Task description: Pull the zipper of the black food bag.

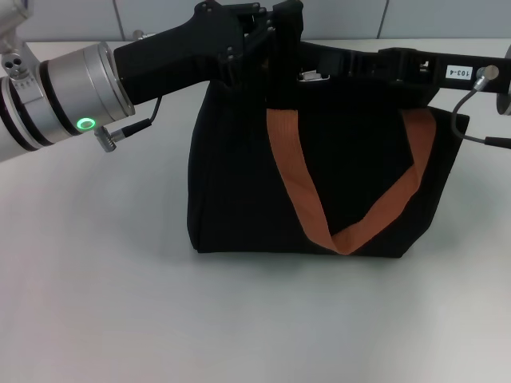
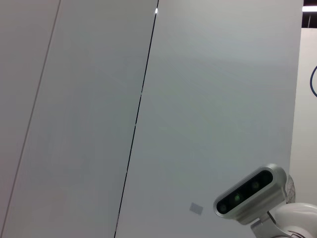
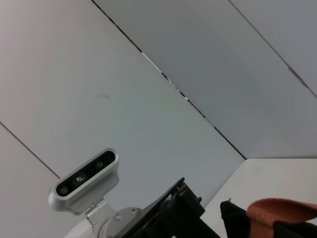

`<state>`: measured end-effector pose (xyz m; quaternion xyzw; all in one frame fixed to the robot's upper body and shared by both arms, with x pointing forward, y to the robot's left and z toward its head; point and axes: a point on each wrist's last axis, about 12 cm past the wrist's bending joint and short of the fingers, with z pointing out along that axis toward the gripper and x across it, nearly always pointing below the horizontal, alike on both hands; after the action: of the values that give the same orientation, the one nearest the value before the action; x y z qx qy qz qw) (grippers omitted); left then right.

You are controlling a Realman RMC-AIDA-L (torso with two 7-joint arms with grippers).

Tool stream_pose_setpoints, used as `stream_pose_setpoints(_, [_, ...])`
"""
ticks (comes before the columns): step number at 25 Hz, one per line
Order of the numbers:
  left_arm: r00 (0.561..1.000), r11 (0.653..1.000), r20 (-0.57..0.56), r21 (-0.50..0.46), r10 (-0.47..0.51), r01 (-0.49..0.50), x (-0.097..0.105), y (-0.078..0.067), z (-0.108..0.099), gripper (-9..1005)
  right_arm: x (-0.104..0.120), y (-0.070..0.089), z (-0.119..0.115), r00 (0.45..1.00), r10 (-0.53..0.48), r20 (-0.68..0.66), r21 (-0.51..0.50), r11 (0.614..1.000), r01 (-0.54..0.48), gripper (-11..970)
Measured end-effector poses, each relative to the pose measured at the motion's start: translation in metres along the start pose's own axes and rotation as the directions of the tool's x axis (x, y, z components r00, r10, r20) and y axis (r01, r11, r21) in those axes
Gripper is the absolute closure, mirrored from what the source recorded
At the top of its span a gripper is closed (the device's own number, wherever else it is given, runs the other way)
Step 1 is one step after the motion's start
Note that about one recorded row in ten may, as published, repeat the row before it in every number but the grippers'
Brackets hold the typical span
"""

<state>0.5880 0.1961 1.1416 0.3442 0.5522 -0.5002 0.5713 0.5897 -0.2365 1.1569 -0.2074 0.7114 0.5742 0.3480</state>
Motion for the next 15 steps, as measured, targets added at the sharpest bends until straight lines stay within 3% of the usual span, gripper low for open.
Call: stream_pose_setpoints(15, [1.000,1.000,0.001,-0.002,-0.001,0.001,-0.0002,0.0003,-0.0009,970,0.0006,-0.0007,0.0042,0.999,0.015,-0.033,0.009,1.000,-0.015,962])
